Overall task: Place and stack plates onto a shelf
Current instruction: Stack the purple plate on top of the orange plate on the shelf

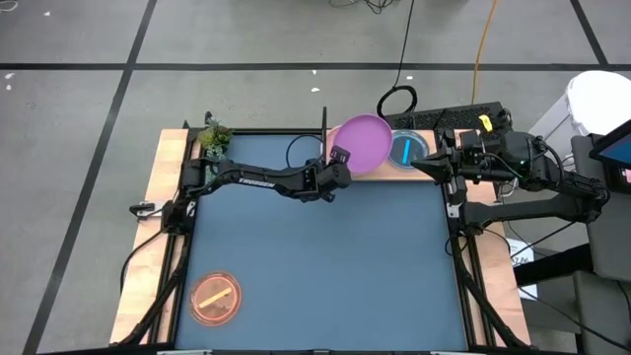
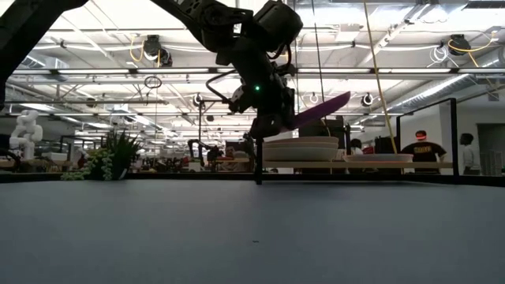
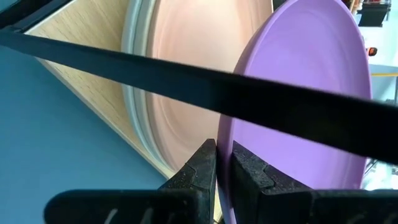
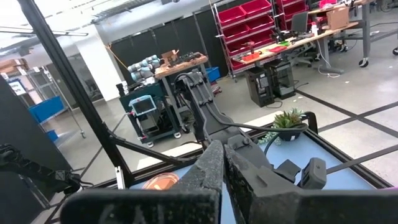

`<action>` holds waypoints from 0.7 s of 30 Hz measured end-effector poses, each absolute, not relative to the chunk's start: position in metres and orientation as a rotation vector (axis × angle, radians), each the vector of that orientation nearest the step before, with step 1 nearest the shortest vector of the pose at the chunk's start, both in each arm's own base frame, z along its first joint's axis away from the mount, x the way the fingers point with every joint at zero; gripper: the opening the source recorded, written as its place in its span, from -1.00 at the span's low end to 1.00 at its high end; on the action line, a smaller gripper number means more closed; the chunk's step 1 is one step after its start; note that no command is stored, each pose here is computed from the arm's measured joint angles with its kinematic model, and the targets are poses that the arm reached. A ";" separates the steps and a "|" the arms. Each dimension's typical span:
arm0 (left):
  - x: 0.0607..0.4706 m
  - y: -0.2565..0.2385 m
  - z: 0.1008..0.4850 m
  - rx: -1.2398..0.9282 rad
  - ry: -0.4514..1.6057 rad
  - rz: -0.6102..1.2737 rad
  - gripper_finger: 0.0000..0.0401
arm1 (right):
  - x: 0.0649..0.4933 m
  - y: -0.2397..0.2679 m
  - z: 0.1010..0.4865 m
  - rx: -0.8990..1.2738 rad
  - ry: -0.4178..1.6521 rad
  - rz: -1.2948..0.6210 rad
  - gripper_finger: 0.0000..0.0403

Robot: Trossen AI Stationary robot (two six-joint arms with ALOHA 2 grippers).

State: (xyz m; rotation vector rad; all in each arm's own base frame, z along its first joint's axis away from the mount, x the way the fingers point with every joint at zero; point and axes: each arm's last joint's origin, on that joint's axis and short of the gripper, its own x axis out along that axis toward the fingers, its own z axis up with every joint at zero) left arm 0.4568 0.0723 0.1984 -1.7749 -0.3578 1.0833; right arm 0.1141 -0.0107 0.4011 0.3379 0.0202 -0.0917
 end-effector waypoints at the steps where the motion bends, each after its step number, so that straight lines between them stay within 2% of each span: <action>1: 0.457 0.072 0.198 -1.770 -0.354 1.084 -0.83 | 0.114 -0.011 0.401 0.338 0.020 -0.092 -1.00; 10: 0.456 0.072 0.197 -1.741 -0.312 1.088 -0.82 | 0.114 -0.010 0.401 0.335 0.024 -0.070 -1.00; 21: 0.454 0.078 0.196 -1.777 -0.322 1.112 -0.43 | 0.114 -0.010 0.401 0.342 0.024 -0.069 -1.00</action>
